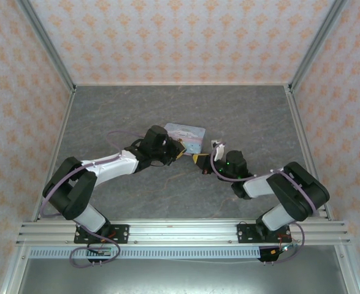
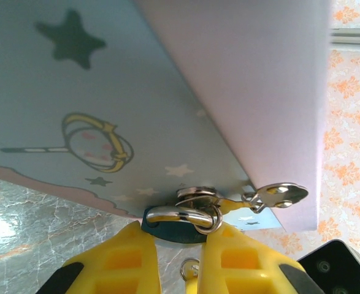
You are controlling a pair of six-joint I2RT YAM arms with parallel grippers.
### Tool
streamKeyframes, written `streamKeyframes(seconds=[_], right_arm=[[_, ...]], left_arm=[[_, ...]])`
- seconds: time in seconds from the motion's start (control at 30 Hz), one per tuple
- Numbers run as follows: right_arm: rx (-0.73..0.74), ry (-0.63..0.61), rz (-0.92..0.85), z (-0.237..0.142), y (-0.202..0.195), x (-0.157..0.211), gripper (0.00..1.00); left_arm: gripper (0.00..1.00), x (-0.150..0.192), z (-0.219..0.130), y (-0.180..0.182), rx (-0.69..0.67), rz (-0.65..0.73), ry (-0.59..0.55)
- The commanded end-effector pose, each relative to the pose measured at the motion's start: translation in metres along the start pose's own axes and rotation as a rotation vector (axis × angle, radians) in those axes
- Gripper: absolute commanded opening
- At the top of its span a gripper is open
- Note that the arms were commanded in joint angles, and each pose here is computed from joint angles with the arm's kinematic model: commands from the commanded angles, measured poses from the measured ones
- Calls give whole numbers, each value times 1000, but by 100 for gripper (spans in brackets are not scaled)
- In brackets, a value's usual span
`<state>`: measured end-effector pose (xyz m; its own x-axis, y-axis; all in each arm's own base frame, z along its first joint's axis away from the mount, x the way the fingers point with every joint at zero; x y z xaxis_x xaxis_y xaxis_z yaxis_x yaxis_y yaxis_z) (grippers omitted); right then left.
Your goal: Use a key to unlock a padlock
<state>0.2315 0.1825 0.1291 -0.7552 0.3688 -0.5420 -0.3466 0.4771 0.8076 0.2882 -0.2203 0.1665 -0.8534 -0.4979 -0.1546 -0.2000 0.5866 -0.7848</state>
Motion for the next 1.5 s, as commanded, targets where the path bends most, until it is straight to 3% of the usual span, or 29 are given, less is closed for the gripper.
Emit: streamKeyframes(seconds=[0.0,1.47], right_arm=[[-62,-67,-7,7,10,-11,0],[-107,-39,43,33,7,-7,0]], left_arm=[[12,-5,-13,-21,100,20,-41],[12,-5,-17,-25,117,1,-44]])
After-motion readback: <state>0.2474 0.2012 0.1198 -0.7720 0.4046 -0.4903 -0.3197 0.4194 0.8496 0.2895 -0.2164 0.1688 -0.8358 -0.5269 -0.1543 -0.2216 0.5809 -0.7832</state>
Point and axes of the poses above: each hand's point on the last joint's axis, 136 mm out from that joint toward the fingers, its own z axis out along the fingers, its own y axis along the line the jaws close on, x = y × z, the point moved 9 cm from there along -z, back along the fingers, and after that the axes turned 13 degrees about z, right-handed, at the moved point
